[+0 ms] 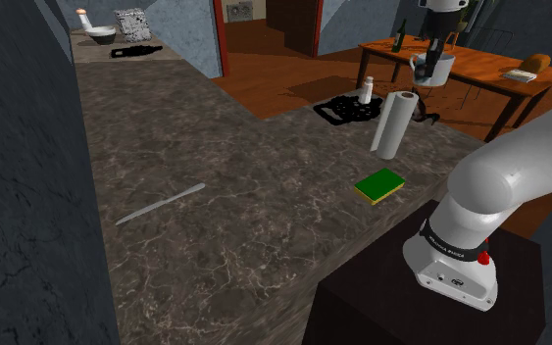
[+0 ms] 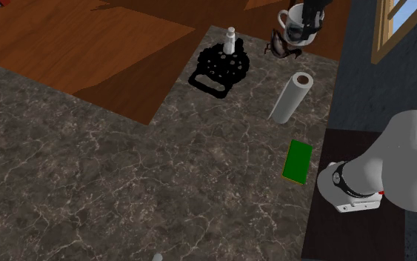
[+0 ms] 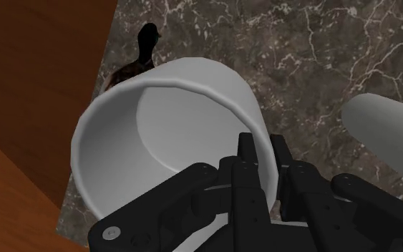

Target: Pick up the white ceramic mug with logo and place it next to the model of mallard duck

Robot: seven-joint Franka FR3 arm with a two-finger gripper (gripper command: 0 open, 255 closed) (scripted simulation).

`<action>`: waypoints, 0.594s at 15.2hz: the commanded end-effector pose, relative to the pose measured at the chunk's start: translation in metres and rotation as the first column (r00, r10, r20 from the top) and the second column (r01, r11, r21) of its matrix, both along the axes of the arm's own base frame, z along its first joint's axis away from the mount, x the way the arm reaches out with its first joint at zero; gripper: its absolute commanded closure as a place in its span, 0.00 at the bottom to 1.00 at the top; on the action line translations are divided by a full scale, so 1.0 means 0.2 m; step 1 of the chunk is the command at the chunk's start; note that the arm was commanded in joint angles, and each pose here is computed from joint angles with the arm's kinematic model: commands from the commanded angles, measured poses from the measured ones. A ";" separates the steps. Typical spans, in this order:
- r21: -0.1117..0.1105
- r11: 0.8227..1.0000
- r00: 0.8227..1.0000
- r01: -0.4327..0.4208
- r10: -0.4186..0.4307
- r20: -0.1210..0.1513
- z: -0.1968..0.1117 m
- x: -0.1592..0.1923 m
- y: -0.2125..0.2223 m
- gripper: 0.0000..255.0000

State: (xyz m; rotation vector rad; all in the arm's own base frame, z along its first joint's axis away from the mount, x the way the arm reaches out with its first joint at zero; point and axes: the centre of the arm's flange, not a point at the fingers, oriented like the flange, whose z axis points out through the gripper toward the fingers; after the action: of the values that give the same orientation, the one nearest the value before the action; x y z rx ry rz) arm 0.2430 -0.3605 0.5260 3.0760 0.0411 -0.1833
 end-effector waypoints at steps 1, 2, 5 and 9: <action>-0.001 1.000 1.000 -0.001 0.001 0.000 -0.04 -0.02 -0.03 1.00; -0.001 1.000 1.000 -0.001 0.001 0.000 -0.07 -0.02 -0.03 1.00; -0.001 1.000 1.000 -0.001 0.001 0.000 -0.15 -0.02 -0.03 1.00; -0.001 1.000 1.000 -0.001 0.001 0.000 -0.26 -0.02 -0.03 1.00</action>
State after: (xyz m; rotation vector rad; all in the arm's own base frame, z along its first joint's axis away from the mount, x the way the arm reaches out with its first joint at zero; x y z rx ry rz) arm 0.2374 -0.3684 0.4804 3.0753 0.0431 -0.1846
